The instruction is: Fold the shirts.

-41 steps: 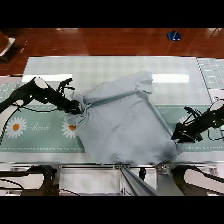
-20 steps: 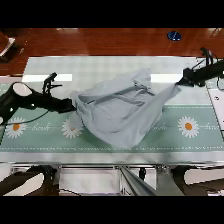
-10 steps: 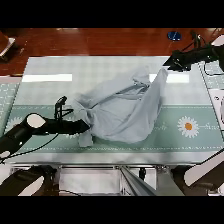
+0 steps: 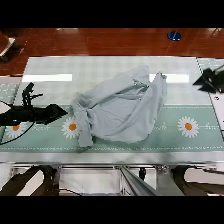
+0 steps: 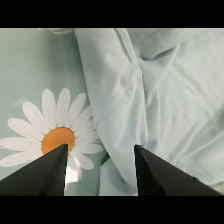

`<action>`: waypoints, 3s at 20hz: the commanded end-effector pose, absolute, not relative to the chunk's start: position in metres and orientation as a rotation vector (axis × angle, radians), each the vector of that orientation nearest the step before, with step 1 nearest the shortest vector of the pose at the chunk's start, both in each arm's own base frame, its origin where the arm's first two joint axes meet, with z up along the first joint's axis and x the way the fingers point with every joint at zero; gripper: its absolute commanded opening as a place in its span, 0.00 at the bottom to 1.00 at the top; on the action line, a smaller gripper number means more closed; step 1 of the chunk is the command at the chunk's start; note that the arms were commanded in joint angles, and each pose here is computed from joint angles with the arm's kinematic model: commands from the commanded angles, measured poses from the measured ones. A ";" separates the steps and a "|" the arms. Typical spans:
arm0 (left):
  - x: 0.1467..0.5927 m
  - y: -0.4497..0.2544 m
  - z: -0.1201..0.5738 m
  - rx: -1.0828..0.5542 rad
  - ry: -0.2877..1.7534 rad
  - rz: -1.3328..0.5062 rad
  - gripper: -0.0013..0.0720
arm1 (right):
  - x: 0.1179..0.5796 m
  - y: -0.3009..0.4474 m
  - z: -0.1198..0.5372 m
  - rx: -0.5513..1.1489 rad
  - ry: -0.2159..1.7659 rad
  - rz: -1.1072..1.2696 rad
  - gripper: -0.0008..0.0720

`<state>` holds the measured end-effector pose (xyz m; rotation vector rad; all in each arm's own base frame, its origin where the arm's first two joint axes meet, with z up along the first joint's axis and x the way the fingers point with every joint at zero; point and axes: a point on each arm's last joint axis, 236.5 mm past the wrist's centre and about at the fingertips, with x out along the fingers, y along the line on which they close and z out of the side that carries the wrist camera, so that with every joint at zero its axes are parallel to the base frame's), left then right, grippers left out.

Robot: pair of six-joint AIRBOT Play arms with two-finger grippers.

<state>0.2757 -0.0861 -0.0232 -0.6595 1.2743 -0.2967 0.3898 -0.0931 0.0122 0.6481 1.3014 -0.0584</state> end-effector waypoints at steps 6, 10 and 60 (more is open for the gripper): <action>0.282 -0.140 -0.068 -0.799 1.394 -0.467 0.71 | 0.235 0.022 -0.078 0.956 1.345 0.015 0.57; 0.292 -0.156 -0.087 -0.770 1.450 -0.483 0.70 | 0.222 0.041 -0.077 0.994 1.390 0.084 0.57; 0.231 -0.090 0.392 -0.128 0.227 -0.399 0.05 | 0.224 0.105 0.335 0.082 0.604 0.471 0.03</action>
